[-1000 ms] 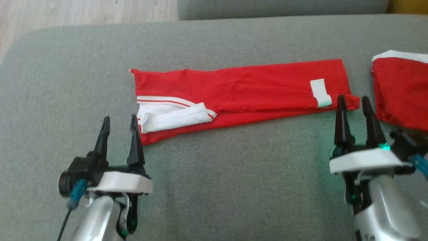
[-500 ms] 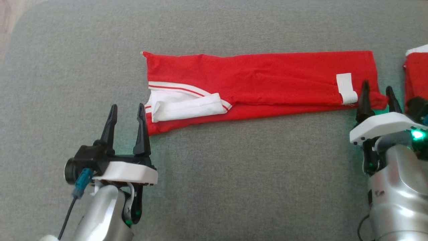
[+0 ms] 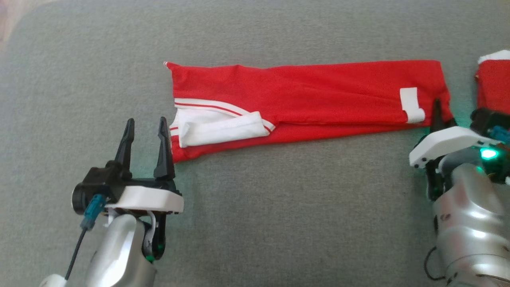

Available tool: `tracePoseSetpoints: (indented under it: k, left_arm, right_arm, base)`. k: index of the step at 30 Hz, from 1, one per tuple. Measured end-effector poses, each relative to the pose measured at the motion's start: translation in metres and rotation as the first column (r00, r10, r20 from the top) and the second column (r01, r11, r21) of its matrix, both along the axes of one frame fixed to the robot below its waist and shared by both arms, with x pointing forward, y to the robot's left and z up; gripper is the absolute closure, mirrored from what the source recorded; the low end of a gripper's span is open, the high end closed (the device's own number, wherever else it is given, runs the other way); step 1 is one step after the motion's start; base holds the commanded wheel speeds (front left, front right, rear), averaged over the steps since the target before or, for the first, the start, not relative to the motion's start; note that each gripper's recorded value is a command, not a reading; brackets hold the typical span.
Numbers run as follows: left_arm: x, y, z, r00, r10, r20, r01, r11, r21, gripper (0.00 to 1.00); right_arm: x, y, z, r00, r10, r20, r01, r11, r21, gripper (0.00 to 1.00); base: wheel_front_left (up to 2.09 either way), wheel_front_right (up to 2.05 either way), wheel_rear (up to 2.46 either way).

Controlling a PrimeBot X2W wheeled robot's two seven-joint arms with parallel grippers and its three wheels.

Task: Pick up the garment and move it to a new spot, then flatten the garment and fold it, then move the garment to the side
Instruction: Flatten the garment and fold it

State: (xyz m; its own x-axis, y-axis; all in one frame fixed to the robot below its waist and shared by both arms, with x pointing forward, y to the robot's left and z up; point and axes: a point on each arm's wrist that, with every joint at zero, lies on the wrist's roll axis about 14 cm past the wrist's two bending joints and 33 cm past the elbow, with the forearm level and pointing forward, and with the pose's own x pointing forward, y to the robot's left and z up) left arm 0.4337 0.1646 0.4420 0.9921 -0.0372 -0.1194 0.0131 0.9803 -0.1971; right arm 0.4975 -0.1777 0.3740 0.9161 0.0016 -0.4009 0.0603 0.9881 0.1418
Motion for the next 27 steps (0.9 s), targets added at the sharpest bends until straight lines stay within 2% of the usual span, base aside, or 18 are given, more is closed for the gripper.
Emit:
tracePoseSetpoints:
  k: [4,11,15,21,27]
  left_arm:
    - [0.003,-0.006,0.004,1.000,-0.019,0.015,0.019,1.000,-0.002,0.00]
    - [0.006,-0.017,0.014,0.998,-0.042,0.043,0.043,0.999,-0.018,0.00]
    - [0.004,-0.018,0.018,0.998,-0.043,0.053,0.044,0.999,-0.021,0.00]
    - [-0.002,-0.016,0.027,0.997,-0.039,0.072,0.040,0.999,-0.019,0.00]
    - [-0.015,-0.010,0.037,0.995,-0.024,0.094,0.025,1.000,-0.009,0.00]
  right_arm:
    - [0.005,-0.024,0.022,0.997,-0.047,0.066,0.050,0.998,-0.039,1.00]
    - [0.006,-0.089,0.067,0.972,-0.151,0.180,0.173,0.978,-0.114,1.00]
    - [-0.005,-0.106,0.075,0.962,-0.195,0.192,0.219,0.969,-0.111,1.00]
    - [-0.005,-0.082,0.097,0.957,-0.160,0.243,0.181,0.981,-0.067,1.00]
    - [0.000,-0.035,0.128,0.946,-0.051,0.321,0.063,0.998,-0.027,1.00]
  base:
    - [0.00,0.00,0.00]
    - [0.00,0.00,0.00]
    - [0.00,0.00,0.00]
    - [0.00,0.00,0.00]
    - [0.00,0.00,0.00]
